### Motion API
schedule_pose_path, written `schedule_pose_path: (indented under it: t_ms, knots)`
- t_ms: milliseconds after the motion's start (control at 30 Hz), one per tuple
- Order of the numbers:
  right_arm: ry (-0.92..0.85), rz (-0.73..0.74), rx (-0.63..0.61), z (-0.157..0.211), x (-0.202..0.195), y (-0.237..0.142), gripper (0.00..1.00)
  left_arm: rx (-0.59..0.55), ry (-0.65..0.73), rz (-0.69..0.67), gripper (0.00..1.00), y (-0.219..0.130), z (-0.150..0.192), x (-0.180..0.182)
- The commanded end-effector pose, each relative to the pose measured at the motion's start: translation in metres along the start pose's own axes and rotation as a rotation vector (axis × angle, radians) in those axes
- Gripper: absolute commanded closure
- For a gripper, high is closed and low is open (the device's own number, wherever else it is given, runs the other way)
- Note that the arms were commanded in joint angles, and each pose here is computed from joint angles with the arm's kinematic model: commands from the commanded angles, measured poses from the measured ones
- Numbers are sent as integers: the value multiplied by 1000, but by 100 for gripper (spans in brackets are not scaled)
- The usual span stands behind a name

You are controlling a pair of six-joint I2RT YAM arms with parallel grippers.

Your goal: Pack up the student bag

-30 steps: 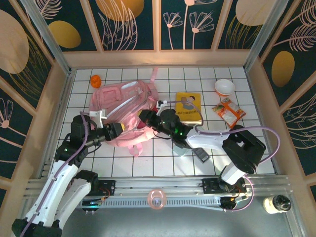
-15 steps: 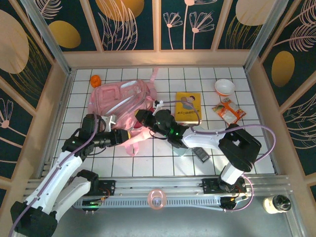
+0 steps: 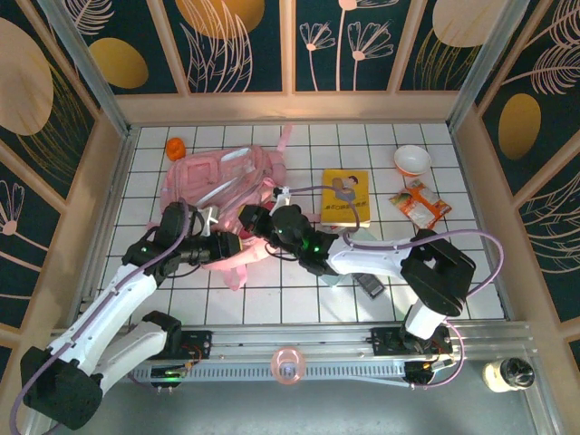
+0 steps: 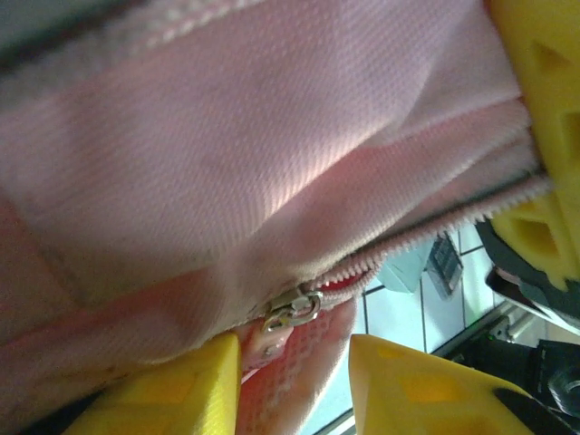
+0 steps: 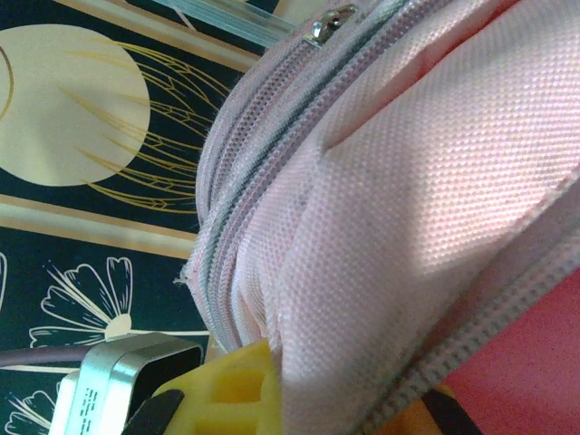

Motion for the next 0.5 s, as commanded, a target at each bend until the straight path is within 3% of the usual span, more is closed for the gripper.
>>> schedule_pose_path:
  t_ms: [0, 233, 467]
  knots:
    - [24, -115, -123, -28, 45, -1, 100, -35, 29, -83, 65, -2, -5, 4]
    - [8, -170, -99, -25, 73, 7, 100, -98, 45, -282, 69, -6, -13, 31]
    - [1, -158, -90, -22, 69, 6, 100, -124, 35, -298, 92, -5, -22, 27]
Point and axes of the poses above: each hand's point on the last joint's axis, 136 mm out from that joint toward the fingers, its own y axis out along the fingers, its own x axis along the line the jaws close on, z = x × y, the point moved 4 cm from there along -y, back along the fingers, and after that the axes turned 14 degrees about -y, right-handed, at the moved point
